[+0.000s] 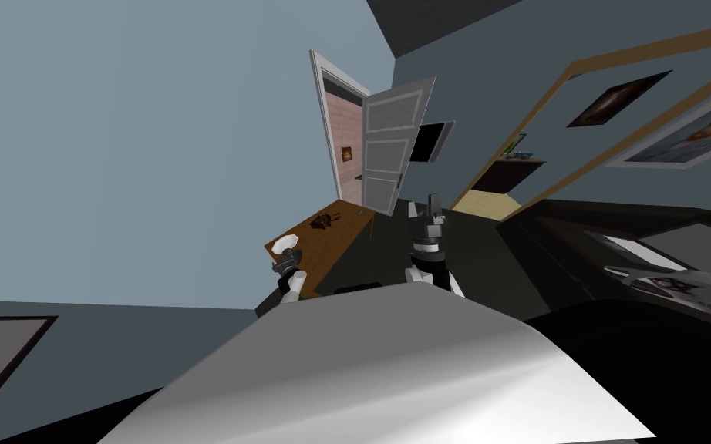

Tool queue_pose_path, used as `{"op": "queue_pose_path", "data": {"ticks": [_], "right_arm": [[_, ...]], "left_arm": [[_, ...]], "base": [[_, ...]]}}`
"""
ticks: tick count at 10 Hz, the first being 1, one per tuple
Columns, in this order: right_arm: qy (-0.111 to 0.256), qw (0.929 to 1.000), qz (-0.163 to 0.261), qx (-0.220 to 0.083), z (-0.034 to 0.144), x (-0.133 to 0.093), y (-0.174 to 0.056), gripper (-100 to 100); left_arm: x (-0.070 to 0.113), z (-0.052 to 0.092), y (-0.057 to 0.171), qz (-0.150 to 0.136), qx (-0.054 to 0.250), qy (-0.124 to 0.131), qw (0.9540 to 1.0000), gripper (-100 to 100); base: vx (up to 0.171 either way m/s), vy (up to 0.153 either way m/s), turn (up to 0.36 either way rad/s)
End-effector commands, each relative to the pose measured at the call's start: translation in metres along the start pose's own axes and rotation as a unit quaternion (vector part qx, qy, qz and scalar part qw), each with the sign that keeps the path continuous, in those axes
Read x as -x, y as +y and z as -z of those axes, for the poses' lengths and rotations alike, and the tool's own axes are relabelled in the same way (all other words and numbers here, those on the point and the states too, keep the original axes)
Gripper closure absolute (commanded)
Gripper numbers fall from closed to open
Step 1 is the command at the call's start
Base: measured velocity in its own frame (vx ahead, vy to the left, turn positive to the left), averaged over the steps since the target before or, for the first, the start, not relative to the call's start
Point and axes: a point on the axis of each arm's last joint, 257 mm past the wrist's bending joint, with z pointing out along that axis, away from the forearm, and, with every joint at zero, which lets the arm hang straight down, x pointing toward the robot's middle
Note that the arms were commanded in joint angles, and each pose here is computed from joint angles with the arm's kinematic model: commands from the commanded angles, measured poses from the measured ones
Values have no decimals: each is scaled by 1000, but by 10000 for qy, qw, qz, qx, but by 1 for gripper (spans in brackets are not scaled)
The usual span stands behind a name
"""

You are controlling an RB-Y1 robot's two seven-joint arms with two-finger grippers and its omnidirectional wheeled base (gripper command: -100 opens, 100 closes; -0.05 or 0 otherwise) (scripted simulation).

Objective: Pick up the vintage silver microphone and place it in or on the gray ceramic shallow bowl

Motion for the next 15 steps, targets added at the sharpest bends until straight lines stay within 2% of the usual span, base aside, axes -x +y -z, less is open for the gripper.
{"op": "queue_pose_path", "data": {"ticks": [1,8,9,10,15], "right_arm": [[0,10000,0,0,0,0,0,0],[0,10000,0,0,0,0,0,0],[0,10000,0,0,0,0,0,0],[0,10000,0,1,0,0,0,0],[0,10000,0,0,0,0,0,0]], "left_arm": [[-10,-10,4,-34,102,5,9999,-100],[-58,-50,11,-104,419,110,9990,-100],[-55,-46,11,-83,374,103,9992,-100],[-55,-46,11,-99,393,100,9991,0],[-55,-46,11,-98,392,100,9991,0]], "base": [[-30,-77,123],[-23,-64,93],[-10,-32,18],[-2,-6,-3],[0,0,0]]}}
